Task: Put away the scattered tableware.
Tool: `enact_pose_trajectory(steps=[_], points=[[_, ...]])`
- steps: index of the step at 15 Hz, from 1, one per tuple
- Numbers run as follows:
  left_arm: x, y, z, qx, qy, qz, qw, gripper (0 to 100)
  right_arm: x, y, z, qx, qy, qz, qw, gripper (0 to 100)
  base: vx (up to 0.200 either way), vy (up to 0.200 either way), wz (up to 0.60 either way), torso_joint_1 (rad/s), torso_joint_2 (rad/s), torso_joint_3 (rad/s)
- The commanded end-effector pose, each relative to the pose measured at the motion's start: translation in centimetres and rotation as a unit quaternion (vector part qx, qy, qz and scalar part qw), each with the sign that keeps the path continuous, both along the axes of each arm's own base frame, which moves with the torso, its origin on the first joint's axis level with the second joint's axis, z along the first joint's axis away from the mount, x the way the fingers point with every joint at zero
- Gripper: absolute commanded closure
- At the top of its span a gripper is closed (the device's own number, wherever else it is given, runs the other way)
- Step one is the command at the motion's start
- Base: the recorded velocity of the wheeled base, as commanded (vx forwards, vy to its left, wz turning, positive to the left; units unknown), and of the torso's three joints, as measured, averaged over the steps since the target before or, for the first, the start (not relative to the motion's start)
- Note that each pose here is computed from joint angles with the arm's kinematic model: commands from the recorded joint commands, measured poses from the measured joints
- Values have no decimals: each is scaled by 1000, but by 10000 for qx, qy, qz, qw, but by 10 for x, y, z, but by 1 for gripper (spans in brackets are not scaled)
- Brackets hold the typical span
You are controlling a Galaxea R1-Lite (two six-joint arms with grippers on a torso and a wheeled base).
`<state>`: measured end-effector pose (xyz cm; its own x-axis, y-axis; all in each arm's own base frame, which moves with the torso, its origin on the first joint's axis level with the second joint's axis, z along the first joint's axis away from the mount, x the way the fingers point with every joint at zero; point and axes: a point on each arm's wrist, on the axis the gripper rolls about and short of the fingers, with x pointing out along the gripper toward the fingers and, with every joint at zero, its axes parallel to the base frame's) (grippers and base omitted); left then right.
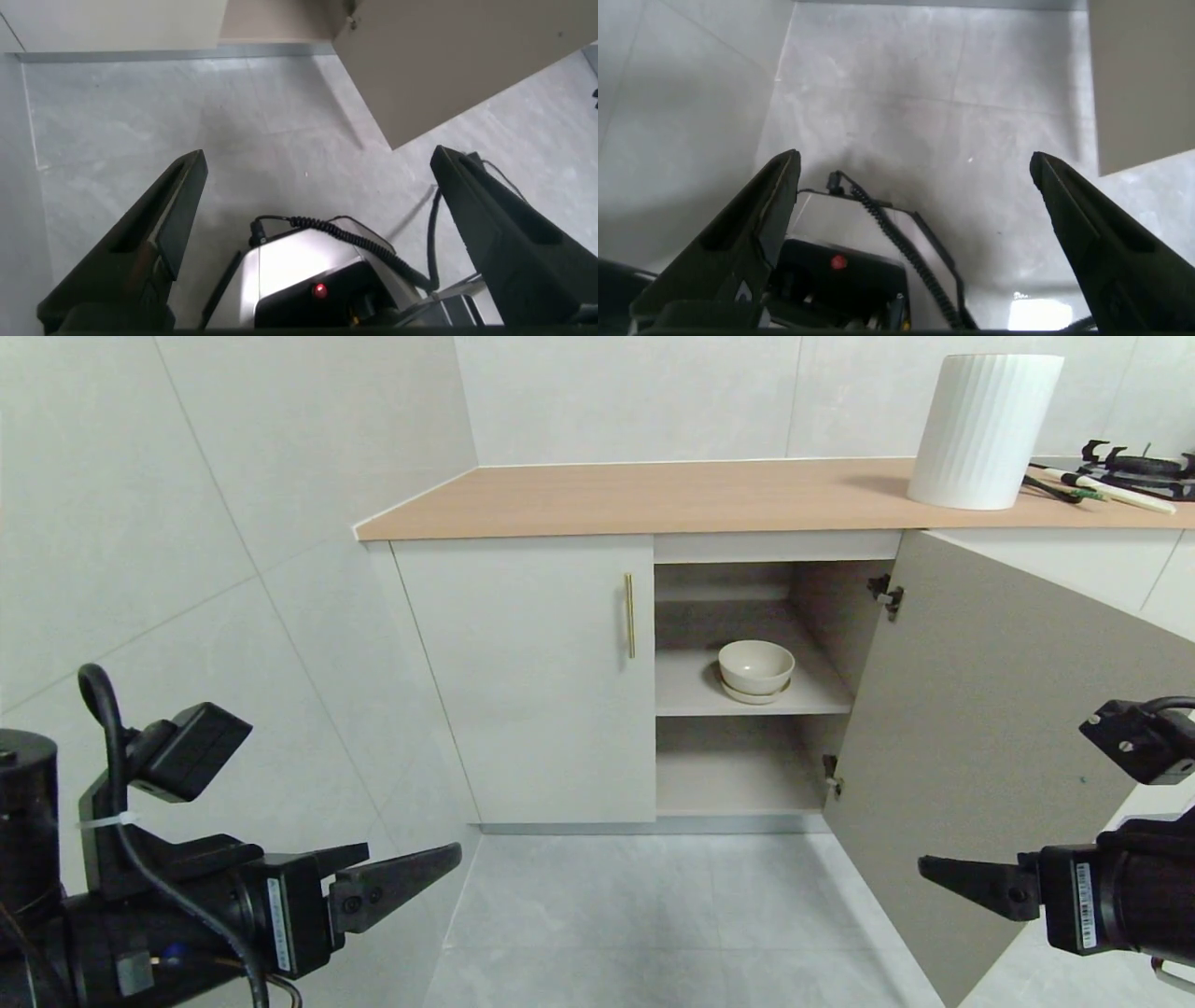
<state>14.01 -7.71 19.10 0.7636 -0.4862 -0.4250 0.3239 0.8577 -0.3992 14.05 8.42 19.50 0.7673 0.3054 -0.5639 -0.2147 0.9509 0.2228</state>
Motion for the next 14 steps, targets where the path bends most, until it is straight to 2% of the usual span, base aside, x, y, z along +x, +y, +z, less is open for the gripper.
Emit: enact_pose_trajectory(steps=[1, 4, 10, 14], points=[[0, 0, -1, 9, 23, 2, 10000, 0, 0, -4, 1, -31, -41, -65, 10000, 0, 0, -200, 0, 2, -2, 2], [0, 0, -1, 10, 31, -5, 10000, 0, 8, -11, -2, -196, -2, -299, 9994, 0, 0, -200, 0, 7, 2, 5], [2, -1, -5, 47, 107, -12, 9999, 0, 11, -25, 1, -655, 429, -536, 9955, 0, 0, -200, 0, 6, 4, -1], [1, -1, -6, 47, 107, -12, 9999, 0, 21, -47, 0, -990, 594, -1005, 9882, 0, 0, 0, 0, 0, 0, 0]])
